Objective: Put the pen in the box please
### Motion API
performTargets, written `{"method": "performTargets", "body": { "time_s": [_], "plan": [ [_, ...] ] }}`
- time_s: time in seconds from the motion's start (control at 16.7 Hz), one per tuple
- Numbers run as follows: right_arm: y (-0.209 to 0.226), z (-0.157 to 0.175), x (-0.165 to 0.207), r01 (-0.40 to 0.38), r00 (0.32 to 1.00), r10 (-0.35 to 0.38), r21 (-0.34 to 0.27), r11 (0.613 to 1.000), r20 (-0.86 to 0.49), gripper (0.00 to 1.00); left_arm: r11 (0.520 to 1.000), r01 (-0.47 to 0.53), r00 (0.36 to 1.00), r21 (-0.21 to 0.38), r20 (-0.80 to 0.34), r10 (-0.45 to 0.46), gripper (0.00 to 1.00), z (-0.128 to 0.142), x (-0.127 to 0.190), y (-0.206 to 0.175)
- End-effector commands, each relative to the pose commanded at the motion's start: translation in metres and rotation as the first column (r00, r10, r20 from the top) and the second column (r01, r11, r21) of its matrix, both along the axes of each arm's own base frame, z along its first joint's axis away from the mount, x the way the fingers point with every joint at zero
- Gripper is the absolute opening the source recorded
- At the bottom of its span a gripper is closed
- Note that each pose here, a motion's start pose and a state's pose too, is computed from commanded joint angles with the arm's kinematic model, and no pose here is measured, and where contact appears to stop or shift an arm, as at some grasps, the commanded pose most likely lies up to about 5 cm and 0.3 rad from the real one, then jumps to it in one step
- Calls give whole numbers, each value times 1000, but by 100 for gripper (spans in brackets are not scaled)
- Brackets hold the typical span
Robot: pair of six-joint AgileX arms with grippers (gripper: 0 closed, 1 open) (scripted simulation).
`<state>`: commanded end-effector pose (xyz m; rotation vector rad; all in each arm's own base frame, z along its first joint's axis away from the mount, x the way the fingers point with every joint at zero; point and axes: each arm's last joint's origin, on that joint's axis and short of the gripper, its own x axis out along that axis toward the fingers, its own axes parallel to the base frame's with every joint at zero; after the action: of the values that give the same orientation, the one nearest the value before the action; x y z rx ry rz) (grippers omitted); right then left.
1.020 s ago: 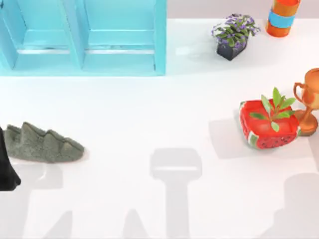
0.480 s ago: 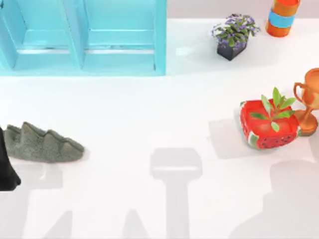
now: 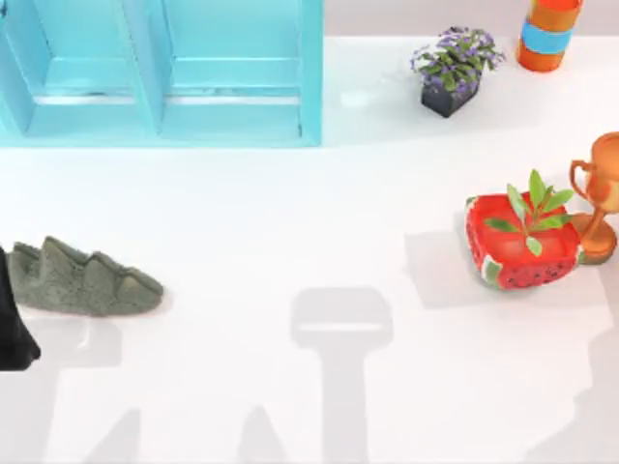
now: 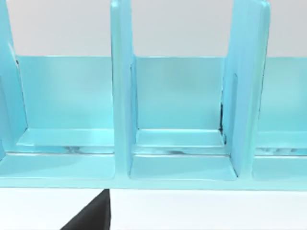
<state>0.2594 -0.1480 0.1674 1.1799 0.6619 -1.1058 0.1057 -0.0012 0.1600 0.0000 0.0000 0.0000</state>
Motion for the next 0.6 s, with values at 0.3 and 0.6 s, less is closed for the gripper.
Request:
{"method": "performTargets", "body": {
  "time_s": [0.3,0.6],
  "plan": [
    [0,0,0,0,1000,0,-1,1000,0,8,1000,0,1000,0,0,0,100,0,0,0],
    [0,0,0,0,1000,0,-1,1000,0,45,1000,0,1000,0,0,0,100,0,0,0]
  ]
}}
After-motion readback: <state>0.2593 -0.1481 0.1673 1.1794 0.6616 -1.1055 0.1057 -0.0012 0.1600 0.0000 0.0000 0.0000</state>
